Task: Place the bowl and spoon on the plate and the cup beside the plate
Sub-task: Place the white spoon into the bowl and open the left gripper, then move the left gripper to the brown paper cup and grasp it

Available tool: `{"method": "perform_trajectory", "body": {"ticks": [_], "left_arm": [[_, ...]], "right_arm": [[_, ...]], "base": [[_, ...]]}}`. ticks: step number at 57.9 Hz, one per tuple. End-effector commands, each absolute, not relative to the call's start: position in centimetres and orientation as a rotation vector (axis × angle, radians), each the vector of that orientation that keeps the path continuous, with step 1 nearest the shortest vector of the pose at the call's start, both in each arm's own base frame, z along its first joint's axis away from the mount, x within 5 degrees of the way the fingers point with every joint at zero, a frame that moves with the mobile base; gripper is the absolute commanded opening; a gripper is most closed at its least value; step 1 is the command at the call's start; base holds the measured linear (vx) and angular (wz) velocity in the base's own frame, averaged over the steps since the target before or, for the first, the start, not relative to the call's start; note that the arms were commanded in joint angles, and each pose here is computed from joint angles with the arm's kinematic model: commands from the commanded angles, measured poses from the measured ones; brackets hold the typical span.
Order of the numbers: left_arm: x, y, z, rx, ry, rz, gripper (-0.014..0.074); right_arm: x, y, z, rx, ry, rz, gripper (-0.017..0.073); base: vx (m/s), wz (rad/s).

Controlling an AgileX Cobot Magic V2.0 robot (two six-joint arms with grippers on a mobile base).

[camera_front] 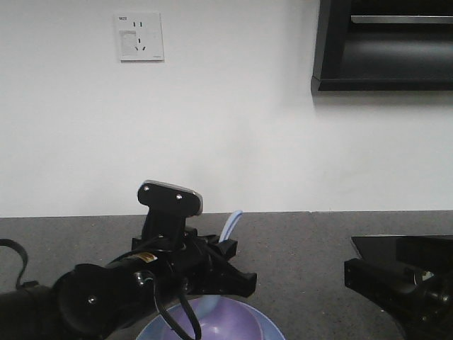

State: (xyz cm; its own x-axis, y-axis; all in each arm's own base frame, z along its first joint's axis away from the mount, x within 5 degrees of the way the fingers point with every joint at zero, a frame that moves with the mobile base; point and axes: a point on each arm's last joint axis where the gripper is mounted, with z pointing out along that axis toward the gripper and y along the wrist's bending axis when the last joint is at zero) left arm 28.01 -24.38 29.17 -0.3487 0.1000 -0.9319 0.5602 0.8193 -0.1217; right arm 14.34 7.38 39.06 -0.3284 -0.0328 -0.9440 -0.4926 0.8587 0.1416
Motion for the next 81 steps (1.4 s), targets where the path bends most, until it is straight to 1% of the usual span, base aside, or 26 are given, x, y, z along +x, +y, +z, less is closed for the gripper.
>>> {"method": "perform_trajectory", "body": {"ticks": [1, 8, 12, 16, 20, 28, 32, 36, 38, 44, 51, 62, 66, 71, 77, 81], "left_arm": [[28.2, -24.4, 30.7, 0.463, 1.825, -0.504, 0.0004], [28.8, -24.9, 29.2, 0.477, 1.863, -0.489, 0.0021], [28.9, -25.0, 28.6, 0.485, 1.878, -0.487, 0.0055], [28.9, -25.1, 28.5, 0.490, 1.883, -0.490, 0.0113], [28.9, -25.1, 28.5, 0.492, 1.885, -0.492, 0.0198], [28.8, -25.1, 28.5, 0.497, 1.889, -0.496, 0.0427], [28.7, -25.1, 28.6, 0.500, 1.892, -0.504, 0.0525], [28.5, -25.0, 29.0, 0.499, 1.884, -0.513, 0.0594], [28.4, -24.8, 29.6, 0.494, 1.869, -0.517, 0.0614], [27.9, -23.8, 31.7, 0.470, 1.812, -0.520, 0.0613], [27.3, -21.6, 34.5, 0.447, 1.762, -0.537, 0.0561], [26.4, -16.1, 38.5, 0.410, 1.736, -0.558, 0.0504], [26.1, -13.6, 39.9, 0.391, 1.696, -0.487, 0.0498], [25.5, -11.1, 41.0, 0.384, 1.682, -0.405, 0.0498], [24.7, -7.9, 41.5, 0.356, 1.746, -0.297, 0.0498], [24.0, -5.8, 41.5, 0.282, 1.830, -0.221, 0.0498]], "right_arm": [[14.3, 7.1, 40.8, -0.350, 1.755, 0.488, 0.0532], [14.3, 7.1, 40.8, -0.353, 1.754, 0.485, 0.0532], [14.3, 7.1, 40.8, -0.355, 1.754, 0.481, 0.0532], [14.3, 7.1, 40.8, -0.356, 1.754, 0.479, 0.0532], [14.3, 7.1, 40.8, -0.357, 1.754, 0.478, 0.0532], [14.3, 7.1, 40.8, -0.358, 1.756, 0.478, 0.0532], [14.3, 7.1, 40.8, -0.359, 1.756, 0.478, 0.0532], [14.3, 7.1, 40.8, -0.361, 1.755, 0.476, 0.0532], [14.3, 7.1, 40.8, -0.361, 1.755, 0.476, 0.0532], [14.3, 7.1, 40.8, -0.362, 1.756, 0.475, 0.0532], [14.3, 7.1, 40.8, -0.361, 1.754, 0.475, 0.0532], [14.3, 7.1, 40.7, -0.363, 1.757, 0.475, 0.0532], [14.3, 7.1, 40.7, -0.363, 1.757, 0.475, 0.0532], [14.3, 7.1, 40.7, -0.363, 1.758, 0.475, 0.0532], [14.3, 7.1, 40.7, -0.364, 1.760, 0.475, 0.0532], [14.3, 7.1, 40.7, -0.366, 1.763, 0.476, 0.0532]], "base": [[0.00, 0.00], [0.00, 0.00], [0.00, 0.00], [0.00, 0.00], [0.00, 0.00], [0.00, 0.00], [0.00, 0.00], [0.00, 0.00], [0.00, 0.00], [0.00, 0.00], [0.00, 0.00], [0.00, 0.00], [0.00, 0.00], [0.00, 0.00], [0.00, 0.00], [0.00, 0.00]]}}
